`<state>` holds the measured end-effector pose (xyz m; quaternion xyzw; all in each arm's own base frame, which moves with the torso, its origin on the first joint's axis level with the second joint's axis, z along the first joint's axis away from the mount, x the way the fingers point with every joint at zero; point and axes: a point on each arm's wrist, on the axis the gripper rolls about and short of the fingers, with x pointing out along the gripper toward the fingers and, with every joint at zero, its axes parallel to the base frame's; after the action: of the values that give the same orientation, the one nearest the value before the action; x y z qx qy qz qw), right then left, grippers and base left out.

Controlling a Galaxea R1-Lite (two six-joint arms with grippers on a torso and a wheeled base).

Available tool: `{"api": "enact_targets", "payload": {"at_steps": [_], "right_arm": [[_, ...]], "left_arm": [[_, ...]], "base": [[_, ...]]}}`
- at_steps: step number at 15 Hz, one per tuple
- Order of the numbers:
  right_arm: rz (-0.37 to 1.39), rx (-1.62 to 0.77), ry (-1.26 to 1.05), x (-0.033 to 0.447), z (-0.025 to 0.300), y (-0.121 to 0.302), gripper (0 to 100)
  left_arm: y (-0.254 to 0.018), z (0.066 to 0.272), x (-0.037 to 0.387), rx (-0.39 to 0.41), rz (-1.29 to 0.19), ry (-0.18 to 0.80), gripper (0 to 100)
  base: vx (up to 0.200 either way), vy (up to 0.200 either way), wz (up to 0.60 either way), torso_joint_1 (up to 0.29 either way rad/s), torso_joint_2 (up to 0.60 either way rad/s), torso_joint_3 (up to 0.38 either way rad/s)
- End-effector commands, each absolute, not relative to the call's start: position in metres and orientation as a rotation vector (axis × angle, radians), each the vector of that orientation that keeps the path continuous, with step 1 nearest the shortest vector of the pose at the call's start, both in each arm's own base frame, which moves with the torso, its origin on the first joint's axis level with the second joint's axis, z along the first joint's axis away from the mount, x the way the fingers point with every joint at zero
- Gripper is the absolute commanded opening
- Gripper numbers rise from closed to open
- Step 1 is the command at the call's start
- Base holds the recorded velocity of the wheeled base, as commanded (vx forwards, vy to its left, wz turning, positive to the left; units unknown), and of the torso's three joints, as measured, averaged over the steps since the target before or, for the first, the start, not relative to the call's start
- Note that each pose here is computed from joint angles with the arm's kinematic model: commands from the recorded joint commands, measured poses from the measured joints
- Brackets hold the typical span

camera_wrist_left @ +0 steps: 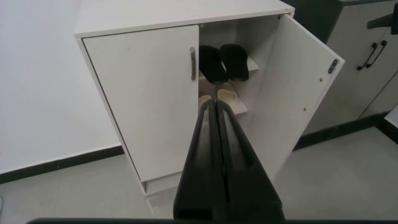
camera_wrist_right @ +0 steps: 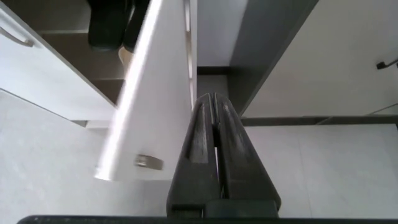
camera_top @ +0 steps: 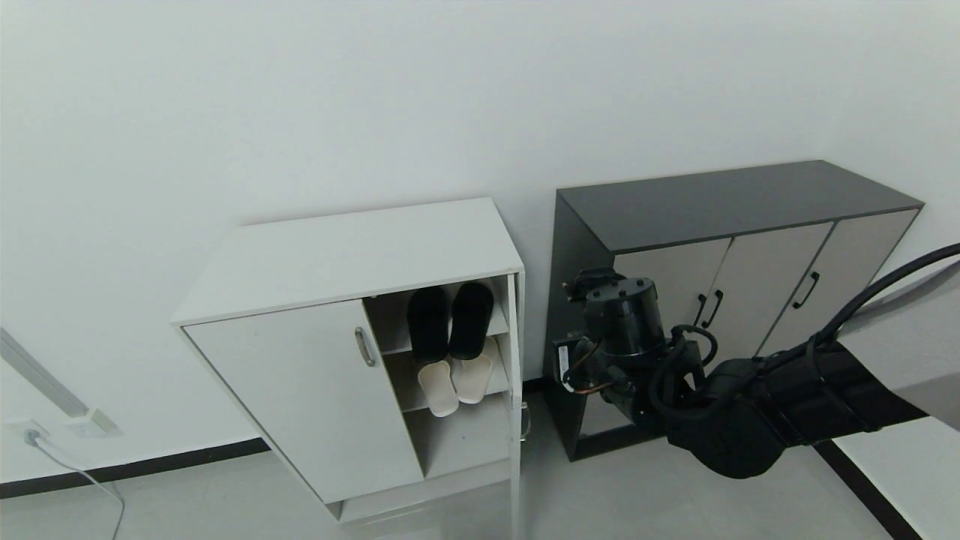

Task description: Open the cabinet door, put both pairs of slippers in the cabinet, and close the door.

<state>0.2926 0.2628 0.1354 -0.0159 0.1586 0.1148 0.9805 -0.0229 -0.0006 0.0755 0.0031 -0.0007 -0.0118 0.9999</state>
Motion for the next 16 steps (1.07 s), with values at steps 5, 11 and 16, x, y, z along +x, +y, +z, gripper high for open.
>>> {"api": "enact_targets", "payload": {"at_steps": [5, 11, 16], "right_arm": [[0.226, -0.067, 0.331, 0.291, 0.13, 0.26, 0], [0.12, -0.14, 0.315, 0.3, 0.13, 0.245, 0], [0.057, -0.227, 0.347, 0.304, 0.123, 0.224, 0]], "left_arm": [[-0.001, 0.075, -0.023, 0.006, -0.025, 0.0, 0], [-0.001, 0.075, -0.023, 0.006, -0.023, 0.0, 0], [-0.001, 0.075, -0.023, 0.006, -0.025, 0.0, 0]], "base": [[0.0, 0.0, 0.36, 0.002, 0.0, 0.0], [0.0, 0.0, 0.0, 0.0, 0.0, 0.0], [0.0, 0.0, 0.0, 0.0, 0.0, 0.0]]}}
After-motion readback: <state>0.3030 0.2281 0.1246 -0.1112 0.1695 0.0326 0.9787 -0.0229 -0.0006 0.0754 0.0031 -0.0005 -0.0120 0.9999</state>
